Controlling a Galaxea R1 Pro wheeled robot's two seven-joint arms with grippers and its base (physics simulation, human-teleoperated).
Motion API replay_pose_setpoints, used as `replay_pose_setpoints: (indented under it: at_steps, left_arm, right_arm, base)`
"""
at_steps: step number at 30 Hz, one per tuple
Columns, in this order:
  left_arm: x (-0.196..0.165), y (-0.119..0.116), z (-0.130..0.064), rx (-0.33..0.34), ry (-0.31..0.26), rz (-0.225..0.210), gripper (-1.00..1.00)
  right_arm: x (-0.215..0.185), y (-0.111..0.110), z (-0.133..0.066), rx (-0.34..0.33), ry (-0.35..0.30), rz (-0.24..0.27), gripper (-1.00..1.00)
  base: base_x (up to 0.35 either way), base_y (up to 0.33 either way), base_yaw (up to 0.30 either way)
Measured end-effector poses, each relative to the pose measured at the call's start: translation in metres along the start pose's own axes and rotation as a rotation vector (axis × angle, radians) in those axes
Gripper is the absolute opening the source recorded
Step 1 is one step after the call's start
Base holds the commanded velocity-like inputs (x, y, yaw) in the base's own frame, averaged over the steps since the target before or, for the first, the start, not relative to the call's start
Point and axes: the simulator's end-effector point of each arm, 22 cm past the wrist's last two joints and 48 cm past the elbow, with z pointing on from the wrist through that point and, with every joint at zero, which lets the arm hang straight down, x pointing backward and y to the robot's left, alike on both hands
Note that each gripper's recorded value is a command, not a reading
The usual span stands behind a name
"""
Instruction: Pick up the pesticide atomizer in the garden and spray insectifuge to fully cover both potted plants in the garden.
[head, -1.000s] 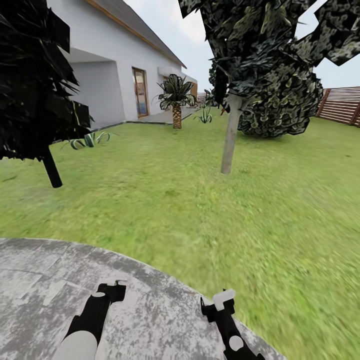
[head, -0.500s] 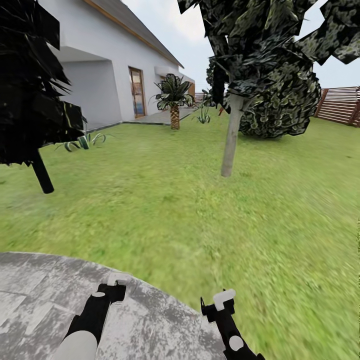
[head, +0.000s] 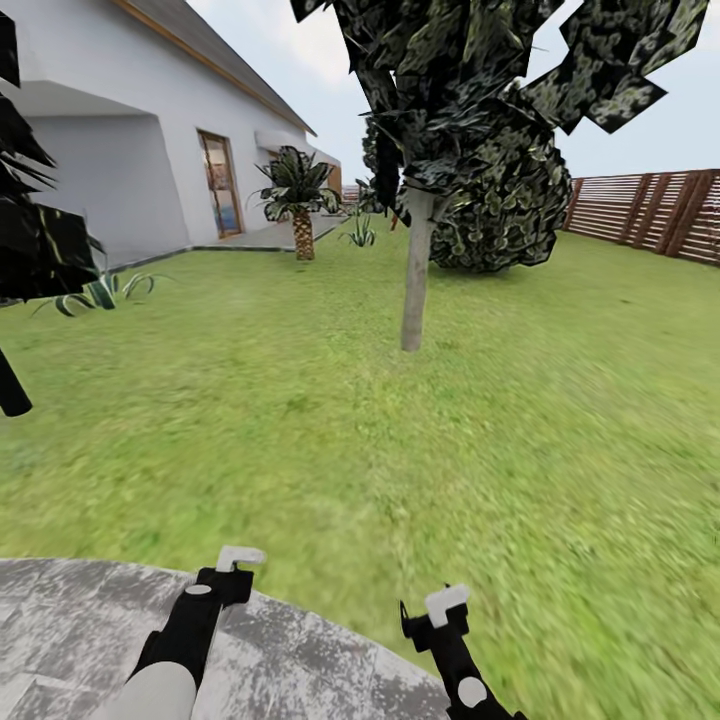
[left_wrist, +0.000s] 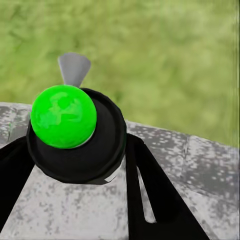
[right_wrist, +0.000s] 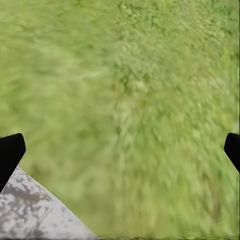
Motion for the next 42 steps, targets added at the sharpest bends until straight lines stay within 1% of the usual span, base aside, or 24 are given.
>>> replay_pose_setpoints:
  at_steps: [4,7,9,11,15,20,29,42]
  left_arm:
    - [0.008,0.002,0.000,-0.002,0.010,0.000,-1.00]
    - [0.009,0.000,-0.001,0.001,0.011,0.000,-1.00]
    - [0.013,-0.005,0.000,0.012,0.019,0.000,-1.00]
    - [0.023,-0.017,0.002,0.038,0.039,0.002,-1.00]
    - [0.021,-0.029,0.003,0.059,0.007,0.005,-1.00]
    - [0.021,-0.033,0.004,0.069,-0.006,-0.030,-1.00]
    - [0.021,-0.032,0.004,0.067,-0.008,-0.034,-1.00]
    - [0.020,-0.031,0.004,0.066,-0.008,-0.033,-1.00]
  right_arm:
    - [0.001,0.000,0.000,-0.001,0.001,0.001,1.00]
    - [-0.004,-0.002,0.000,0.006,-0.009,0.000,1.00]
    - [-0.008,-0.005,0.001,0.012,-0.019,-0.002,1.00]
    - [-0.011,-0.008,0.002,0.019,-0.026,0.001,1.00]
    - [-0.009,-0.007,0.001,0.020,-0.023,0.002,1.00]
    - [-0.006,-0.006,0.000,0.018,-0.017,0.002,1.00]
    - [-0.005,-0.006,0.000,0.017,-0.014,0.002,1.00]
    - [-0.003,-0.005,0.000,0.016,-0.011,0.002,1.00]
  base:
    - [0.011,0.000,-0.294]
    - [0.197,0.000,-0.296]
    - [0.303,0.000,-0.298]
    - [0.325,0.000,-0.299]
    - [0.331,0.000,-0.300]
    - [0.333,0.000,-0.300]
    - [0.303,0.000,-0.300]
    - [0.019,0.000,-0.300]
